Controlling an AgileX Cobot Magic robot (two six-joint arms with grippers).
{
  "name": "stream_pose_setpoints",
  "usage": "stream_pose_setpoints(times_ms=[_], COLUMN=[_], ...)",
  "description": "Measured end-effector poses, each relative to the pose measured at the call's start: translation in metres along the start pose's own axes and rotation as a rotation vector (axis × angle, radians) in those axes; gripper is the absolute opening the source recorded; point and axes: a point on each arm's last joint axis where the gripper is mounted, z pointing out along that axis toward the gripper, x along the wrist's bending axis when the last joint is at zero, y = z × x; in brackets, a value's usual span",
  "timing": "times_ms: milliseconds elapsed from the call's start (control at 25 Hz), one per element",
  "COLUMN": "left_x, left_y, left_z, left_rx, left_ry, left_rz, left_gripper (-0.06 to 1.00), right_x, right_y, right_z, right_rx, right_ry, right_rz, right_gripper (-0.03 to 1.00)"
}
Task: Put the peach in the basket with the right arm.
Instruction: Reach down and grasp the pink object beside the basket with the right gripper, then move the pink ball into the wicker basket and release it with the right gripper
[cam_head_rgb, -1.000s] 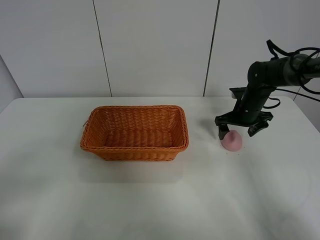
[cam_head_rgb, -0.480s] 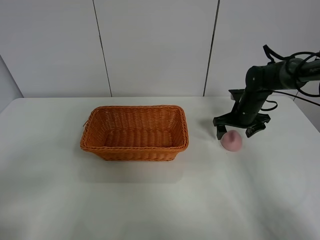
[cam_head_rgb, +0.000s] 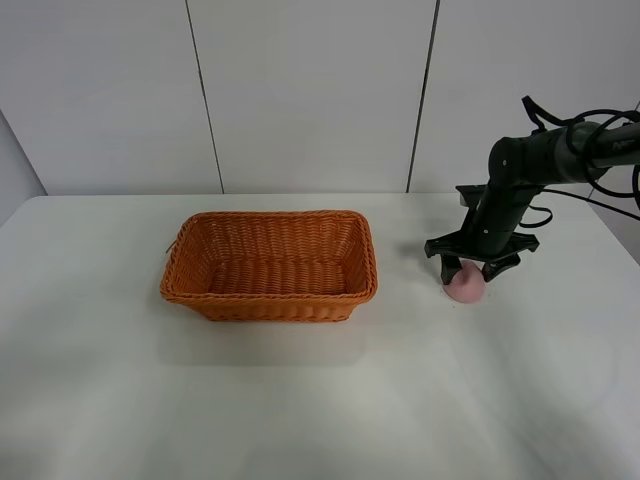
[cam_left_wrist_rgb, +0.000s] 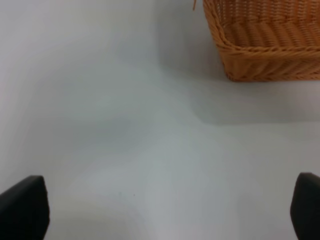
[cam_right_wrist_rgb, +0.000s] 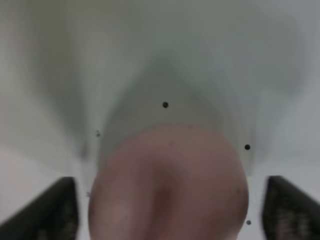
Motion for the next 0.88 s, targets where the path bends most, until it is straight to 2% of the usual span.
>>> stream_pose_setpoints(times_ms=[120, 200, 360, 560, 760, 880], left_x=[0.000, 0.000, 0.000, 0.000, 0.000, 0.000], left_y=[0.000, 0.000, 0.000, 0.000, 0.000, 0.000], left_z=[0.000, 0.000, 0.000, 0.000, 0.000, 0.000], left_rx=[0.000, 0.000, 0.000, 0.000, 0.000, 0.000], left_ry=[0.000, 0.000, 0.000, 0.000, 0.000, 0.000], left_rz=[0.000, 0.000, 0.000, 0.000, 0.000, 0.000], left_gripper=[0.99, 0.99, 0.99, 0.99, 0.99, 0.99], right_x=[-0.001, -0.001, -0.001, 0.002, 0.006, 0.007], right_y=[-0.001, 0.000, 0.008, 0.035, 0.063, 0.071], right_z=[0.000, -0.002, -0.014, -0.061, -0.121, -0.143], right_rx=[0.013, 0.008, 0.012, -0.001, -0.141, -0.218], right_ry=[-0.007, -0.011, -0.020, -0.021, -0.009, -0.002], right_rz=[-0.005, -0.009, -0.016, -0.024, -0.039, -0.040], right_gripper=[0.14, 0.01, -0.01, -0.01, -0.01, -0.01])
